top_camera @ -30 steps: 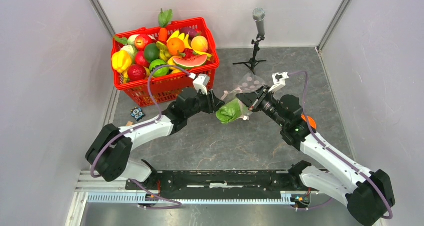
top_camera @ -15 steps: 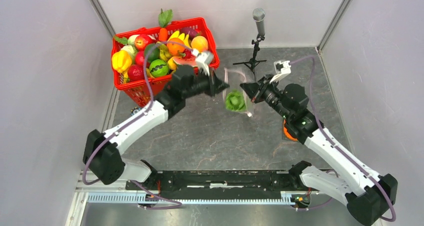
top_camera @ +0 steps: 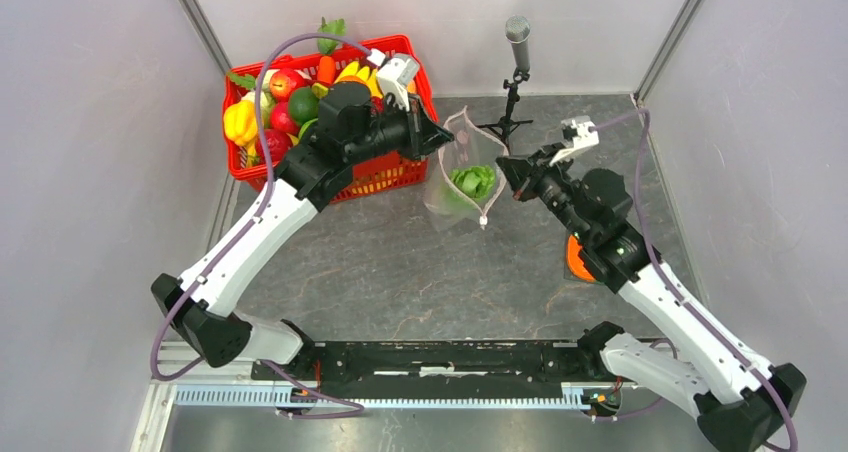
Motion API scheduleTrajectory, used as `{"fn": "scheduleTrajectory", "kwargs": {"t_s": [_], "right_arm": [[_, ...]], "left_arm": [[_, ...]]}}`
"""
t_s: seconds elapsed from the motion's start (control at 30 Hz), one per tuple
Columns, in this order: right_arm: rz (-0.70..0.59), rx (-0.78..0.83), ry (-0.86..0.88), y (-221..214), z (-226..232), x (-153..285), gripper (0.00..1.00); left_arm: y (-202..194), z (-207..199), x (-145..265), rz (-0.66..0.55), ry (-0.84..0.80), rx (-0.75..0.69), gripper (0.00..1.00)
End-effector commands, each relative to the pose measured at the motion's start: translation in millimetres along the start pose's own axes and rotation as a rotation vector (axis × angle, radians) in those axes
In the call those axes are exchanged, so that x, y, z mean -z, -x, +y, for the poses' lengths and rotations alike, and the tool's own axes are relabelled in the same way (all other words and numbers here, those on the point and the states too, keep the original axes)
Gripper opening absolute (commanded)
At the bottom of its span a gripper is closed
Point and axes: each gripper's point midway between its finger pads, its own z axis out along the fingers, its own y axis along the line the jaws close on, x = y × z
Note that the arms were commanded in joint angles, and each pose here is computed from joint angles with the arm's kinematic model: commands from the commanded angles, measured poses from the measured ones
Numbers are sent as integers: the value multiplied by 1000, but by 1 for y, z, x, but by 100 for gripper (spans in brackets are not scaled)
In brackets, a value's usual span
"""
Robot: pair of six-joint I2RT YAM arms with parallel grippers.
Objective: Place the food in the zip-top bag and seal the zipper
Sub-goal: Adjust the zipper food storage bag at the center of the board.
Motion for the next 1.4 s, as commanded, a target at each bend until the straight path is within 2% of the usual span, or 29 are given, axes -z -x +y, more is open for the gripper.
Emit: {"fn": "scheduleTrajectory", "kwargs": {"t_s": [0.0,0.03,0.1,0.2,0.27,0.33,0.4,0.5,0.6,0.7,0.9,0.97,1.07,1.1,1.17,1.23,1.3,1.37], "right_arm": [[11,64,101,29,28,-13,0],[-47,50,157,40,39,-8,0],[-203,24,231,67,53,7,0],[-159,105,276,83,69,6,0],[-130,110,295,81,74,4,0],[-91,48,136,64,43,-4,0],[-24,32,15,30,12,-9,0],[175,37,-102,-31,-20,-13,0],[268,11,-61,-71,-22,-12,0],[190,-38,48,-69,-5,-8,0],[224,-50,324,-74,43,0,0],[165,-25,386,-67,54,8,0],[-11,50,518,-39,76,34,0],[-42,64,531,-39,76,40,0],[-28,94,491,-47,65,43,0],[19,99,471,-61,59,43,0],[31,80,482,-70,58,44,0],[-33,38,516,-70,60,52,0]], "left_arm": [[-23,11,-2,111,9,-70,2],[-32,14,-5,170,13,-83,2],[-29,32,-3,171,122,-86,2],[-19,37,4,59,151,-108,2],[-29,42,-4,100,142,-109,2],[-49,44,-18,154,111,-59,2],[-65,55,-33,141,117,-8,2],[-108,82,-43,203,184,53,2],[-150,94,-50,261,173,100,2],[-174,97,-47,283,161,137,2],[-169,91,-29,232,149,116,2],[-157,84,-23,172,116,81,2],[-133,68,-8,37,59,32,2],[-126,67,-3,-6,61,15,2],[-131,72,4,-12,83,-4,3],[-141,76,7,10,94,-1,11],[-152,78,9,9,92,23,6],[-154,83,12,-24,113,39,7]]}}
